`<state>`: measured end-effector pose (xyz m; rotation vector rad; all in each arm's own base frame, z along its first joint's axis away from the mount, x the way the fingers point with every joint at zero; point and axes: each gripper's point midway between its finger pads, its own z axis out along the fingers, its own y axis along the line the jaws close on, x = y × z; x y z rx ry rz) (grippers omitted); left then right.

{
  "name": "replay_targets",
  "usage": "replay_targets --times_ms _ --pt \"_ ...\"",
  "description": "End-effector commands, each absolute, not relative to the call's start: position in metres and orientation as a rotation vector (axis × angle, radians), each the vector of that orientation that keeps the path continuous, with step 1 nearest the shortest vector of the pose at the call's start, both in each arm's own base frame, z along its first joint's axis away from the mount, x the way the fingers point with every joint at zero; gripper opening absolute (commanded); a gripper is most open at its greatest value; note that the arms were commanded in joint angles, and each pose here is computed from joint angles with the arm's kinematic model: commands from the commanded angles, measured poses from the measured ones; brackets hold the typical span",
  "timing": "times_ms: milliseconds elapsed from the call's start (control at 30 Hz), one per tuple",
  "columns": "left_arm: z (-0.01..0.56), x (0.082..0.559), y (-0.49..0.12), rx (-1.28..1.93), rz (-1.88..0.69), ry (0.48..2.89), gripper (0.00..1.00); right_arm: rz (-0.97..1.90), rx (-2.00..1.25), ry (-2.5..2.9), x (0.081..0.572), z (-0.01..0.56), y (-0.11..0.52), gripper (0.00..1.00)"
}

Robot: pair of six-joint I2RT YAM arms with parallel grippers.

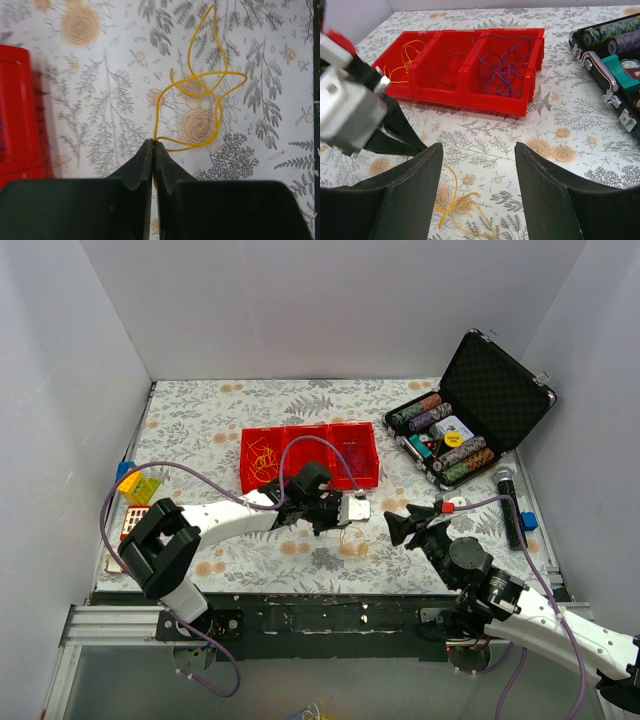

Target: Untangle the cables

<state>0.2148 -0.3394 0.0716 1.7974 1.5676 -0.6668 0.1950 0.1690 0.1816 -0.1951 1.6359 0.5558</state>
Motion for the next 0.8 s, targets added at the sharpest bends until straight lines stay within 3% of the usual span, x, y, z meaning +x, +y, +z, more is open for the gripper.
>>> replay_targets --times_ms 0,200,400,767 --pt "0.18 0.254 -0.352 1.545 -0.587 1.44 0.0 0.553 -0.149 1.577 0.199 0.212 0.164 0.67" --pt "0.261 0.305 -0.308 1.264 -0.389 1.427 0.0 0.516 -0.139 1.573 0.203 0.219 0.161 0.66" --pt "0.301 0.36 -0.236 0.952 -0.188 1.474 0.0 0.492 -0.131 1.576 0.207 0.221 0.161 0.65" --pt "0.242 0.413 -0.145 0.445 -0.121 1.854 0.0 0.508 -0.14 1.601 0.207 0.218 0.167 0.64"
